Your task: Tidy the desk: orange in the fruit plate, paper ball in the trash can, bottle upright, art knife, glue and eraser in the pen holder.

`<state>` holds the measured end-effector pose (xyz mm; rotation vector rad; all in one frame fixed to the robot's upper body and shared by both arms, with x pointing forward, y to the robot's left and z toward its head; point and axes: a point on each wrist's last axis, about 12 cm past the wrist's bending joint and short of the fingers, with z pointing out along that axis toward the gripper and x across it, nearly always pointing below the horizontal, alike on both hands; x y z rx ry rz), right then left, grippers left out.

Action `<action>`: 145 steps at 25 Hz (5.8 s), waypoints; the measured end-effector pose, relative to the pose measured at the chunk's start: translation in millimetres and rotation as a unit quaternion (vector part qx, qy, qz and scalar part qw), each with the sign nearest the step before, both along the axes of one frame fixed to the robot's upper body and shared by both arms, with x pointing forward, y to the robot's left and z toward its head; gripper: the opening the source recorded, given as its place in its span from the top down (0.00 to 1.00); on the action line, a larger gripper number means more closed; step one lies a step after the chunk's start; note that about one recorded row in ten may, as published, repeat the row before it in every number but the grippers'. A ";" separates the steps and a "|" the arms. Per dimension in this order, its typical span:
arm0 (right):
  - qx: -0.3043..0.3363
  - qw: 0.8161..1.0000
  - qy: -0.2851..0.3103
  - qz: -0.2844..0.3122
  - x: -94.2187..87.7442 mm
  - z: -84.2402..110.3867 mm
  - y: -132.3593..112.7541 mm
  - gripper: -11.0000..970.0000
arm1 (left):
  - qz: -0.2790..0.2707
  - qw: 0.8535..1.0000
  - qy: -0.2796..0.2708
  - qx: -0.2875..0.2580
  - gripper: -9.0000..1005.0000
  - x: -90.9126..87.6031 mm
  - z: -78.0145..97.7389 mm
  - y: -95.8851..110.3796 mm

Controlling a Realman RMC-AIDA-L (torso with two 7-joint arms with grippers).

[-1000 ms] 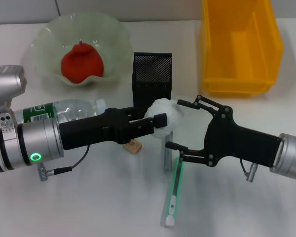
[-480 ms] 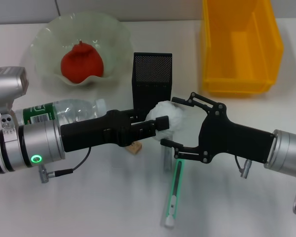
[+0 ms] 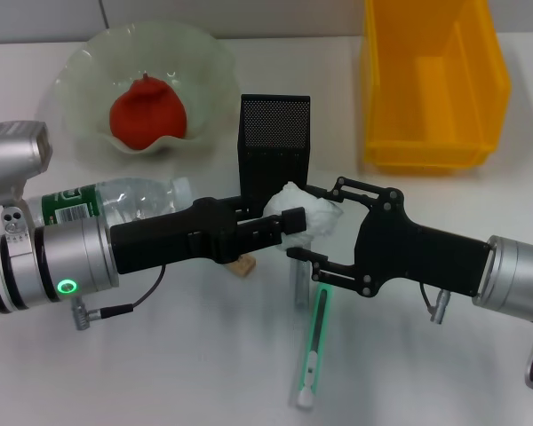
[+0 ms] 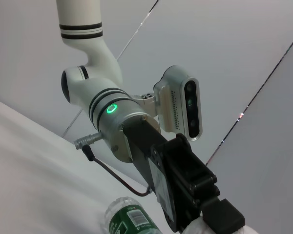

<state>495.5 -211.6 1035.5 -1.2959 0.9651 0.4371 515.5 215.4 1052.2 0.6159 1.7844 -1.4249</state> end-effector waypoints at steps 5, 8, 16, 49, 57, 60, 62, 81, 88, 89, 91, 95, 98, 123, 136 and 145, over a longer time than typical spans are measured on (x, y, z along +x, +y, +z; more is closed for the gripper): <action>0.001 1.000 0.000 0.000 -0.6 -0.1 -0.2 0.34 | -0.001 1.000 0.000 0.001 0.51 -0.4 -0.2 -0.1; 0.001 1.000 0.000 0.000 -0.6 0.0 -0.2 0.35 | -0.002 1.000 -0.001 0.001 0.49 -1.1 -0.5 -0.1; 0.004 1.000 -0.002 -0.002 -0.1 0.9 -0.5 0.40 | -0.008 1.000 -0.001 0.001 0.43 -1.2 0.0 -0.7; 0.019 0.999 0.007 -0.036 -8.7 -3.3 -12.7 0.67 | 0.029 0.999 -0.026 0.007 0.20 3.1 2.5 15.4; 0.020 0.998 0.011 -0.057 -10.7 -5.5 -19.6 0.71 | 0.039 0.998 -0.039 0.012 0.20 2.9 4.1 22.8; 0.022 0.998 0.014 -0.065 -12.1 -6.5 -22.1 0.71 | 0.038 0.998 -0.048 0.013 0.20 1.1 3.8 24.0; 0.027 0.997 0.015 -0.069 -12.4 -6.1 -23.5 0.71 | 0.037 0.998 -0.052 0.014 0.20 0.5 3.6 24.1; 0.145 0.967 0.058 -0.199 -4.9 5.3 -54.4 0.71 | 0.028 0.982 -0.179 0.045 0.20 -26.0 -9.5 31.9; 0.185 0.947 0.083 -0.249 7.5 9.3 -64.4 0.71 | 0.028 0.969 -0.237 0.061 0.20 -37.4 -18.4 29.6; 0.190 0.944 0.089 -0.255 10.0 9.6 -65.2 0.71 | 0.028 0.968 -0.243 0.063 0.20 -38.3 -19.3 29.4; 0.197 0.937 0.102 -0.268 15.8 9.8 -66.8 0.71 | 0.030 0.965 -0.252 0.069 0.20 -39.8 -21.4 29.0; 0.204 0.928 0.125 -0.287 25.9 9.6 -67.7 0.71 | 0.038 0.964 -0.253 0.070 0.20 -39.1 -22.0 29.2; 0.202 0.924 0.138 -0.295 32.0 9.0 -67.3 0.71 | 0.044 0.964 -0.253 0.069 0.20 -38.7 -21.6 30.2; 0.275 0.898 0.214 -0.268 28.4 19.3 -86.2 0.17 | 0.053 0.964 -0.250 0.066 0.20 -37.4 -19.8 34.3; 0.120 0.925 0.356 -0.053 -8.8 25.3 -88.9 0.17 | 0.054 0.967 -0.238 0.074 0.20 -28.0 -12.9 42.7; 0.042 0.929 0.365 -0.035 -13.6 9.4 -76.9 0.17 | 0.054 0.968 -0.225 0.098 0.20 -17.6 -7.5 53.1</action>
